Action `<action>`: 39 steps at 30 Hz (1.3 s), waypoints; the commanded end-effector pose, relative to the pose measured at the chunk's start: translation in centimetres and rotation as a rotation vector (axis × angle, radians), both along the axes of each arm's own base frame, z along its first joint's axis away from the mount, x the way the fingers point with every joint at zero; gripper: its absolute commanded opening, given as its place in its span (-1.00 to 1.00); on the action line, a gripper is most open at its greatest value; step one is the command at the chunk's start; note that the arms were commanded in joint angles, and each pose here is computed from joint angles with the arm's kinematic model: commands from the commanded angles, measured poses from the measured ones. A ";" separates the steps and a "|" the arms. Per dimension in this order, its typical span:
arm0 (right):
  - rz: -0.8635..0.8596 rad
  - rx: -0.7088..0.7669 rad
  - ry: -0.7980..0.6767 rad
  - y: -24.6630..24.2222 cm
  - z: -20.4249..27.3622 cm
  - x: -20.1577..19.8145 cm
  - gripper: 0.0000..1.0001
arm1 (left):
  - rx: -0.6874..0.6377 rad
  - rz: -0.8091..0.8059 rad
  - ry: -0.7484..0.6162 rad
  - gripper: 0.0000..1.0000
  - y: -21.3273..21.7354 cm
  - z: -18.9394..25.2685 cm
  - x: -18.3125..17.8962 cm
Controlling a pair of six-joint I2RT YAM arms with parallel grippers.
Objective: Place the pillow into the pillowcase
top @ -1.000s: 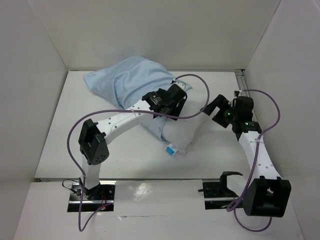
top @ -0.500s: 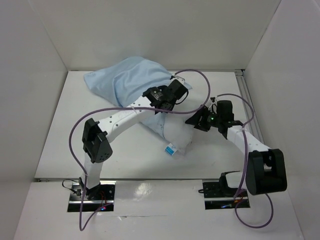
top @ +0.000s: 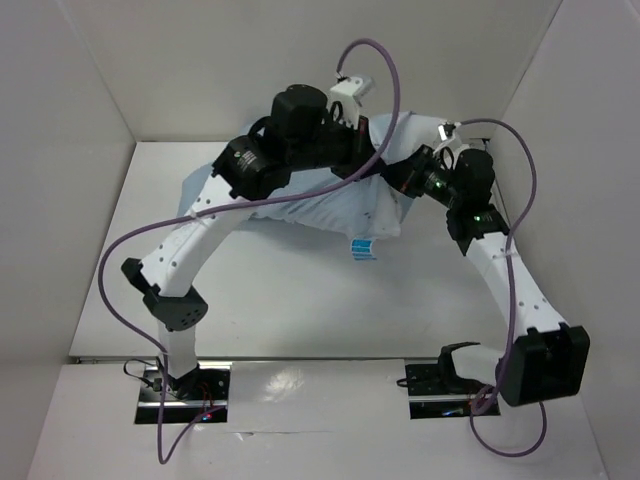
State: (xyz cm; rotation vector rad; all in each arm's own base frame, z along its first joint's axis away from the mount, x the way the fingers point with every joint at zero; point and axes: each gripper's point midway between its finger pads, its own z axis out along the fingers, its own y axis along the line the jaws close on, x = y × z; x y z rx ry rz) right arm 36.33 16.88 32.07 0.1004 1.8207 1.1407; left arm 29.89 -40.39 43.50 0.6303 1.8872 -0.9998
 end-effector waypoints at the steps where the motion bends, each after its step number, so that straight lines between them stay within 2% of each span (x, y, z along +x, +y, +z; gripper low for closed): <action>1: 0.054 0.076 -0.027 3.2 -0.9 -1.7 -1.00 | -0.245 -0.308 -0.024 -1.00 -2.2 6.6 -6.0; 4: 0.049 0.090 0.051 5.9 -6.7 -0.8 -1.00 | -0.230 -0.364 0.048 -1.00 -3.6 4.7 -7.4; 7: 0.030 0.097 0.103 7.0 -10.3 0.3 -1.00 | -0.226 -0.399 0.102 -1.00 -4.0 3.6 -8.9; 9: 0.028 0.106 0.109 7.1 -11.2 0.7 -1.00 | -0.250 -0.411 0.108 -1.00 -3.3 4.2 -10.4; 10: 0.027 0.112 0.115 7.2 -11.1 0.7 -1.00 | -0.232 -0.408 0.129 -1.00 -3.5 2.5 -10.3; 12: 0.026 0.109 0.124 7.1 -11.3 0.7 -1.00 | -0.224 -0.404 0.148 -1.00 -2.9 1.9 -11.2; 15: 0.033 0.187 0.129 7.1 -10.1 -0.5 -1.00 | -0.159 -0.360 0.213 -1.00 -2.5 -2.4 -10.9; 16: 0.026 0.225 0.088 6.4 -8.9 -0.9 -1.00 | -0.113 -0.351 0.264 -1.00 -2.6 -5.3 -10.8; 19: 0.018 0.294 0.043 4.5 -6.0 -1.7 -1.00 | -0.068 -0.310 0.311 -1.00 -1.7 -8.2 -10.1; 23: -0.041 0.300 -0.012 0.8 -2.6 -2.0 -1.00 | 0.033 -0.241 0.312 -1.00 0.8 -11.6 -9.4; 29: -0.079 0.274 -0.071 -2.9 1.2 -1.6 -1.00 | 0.188 -0.181 0.357 -1.00 4.8 -16.0 -10.3; 35: -0.077 0.346 -0.021 -2.7 0.1 0.5 -1.00 | 0.185 -0.295 0.402 -1.00 4.8 -16.8 -14.0; 38: -0.078 0.372 0.014 -1.3 -0.8 1.9 -1.00 | 0.159 -0.411 0.381 -1.00 2.6 -15.1 -16.6; 39: -0.065 0.345 0.050 0.1 -2.4 2.3 -1.00 | 0.143 -0.480 0.375 -1.00 1.2 -14.0 -17.9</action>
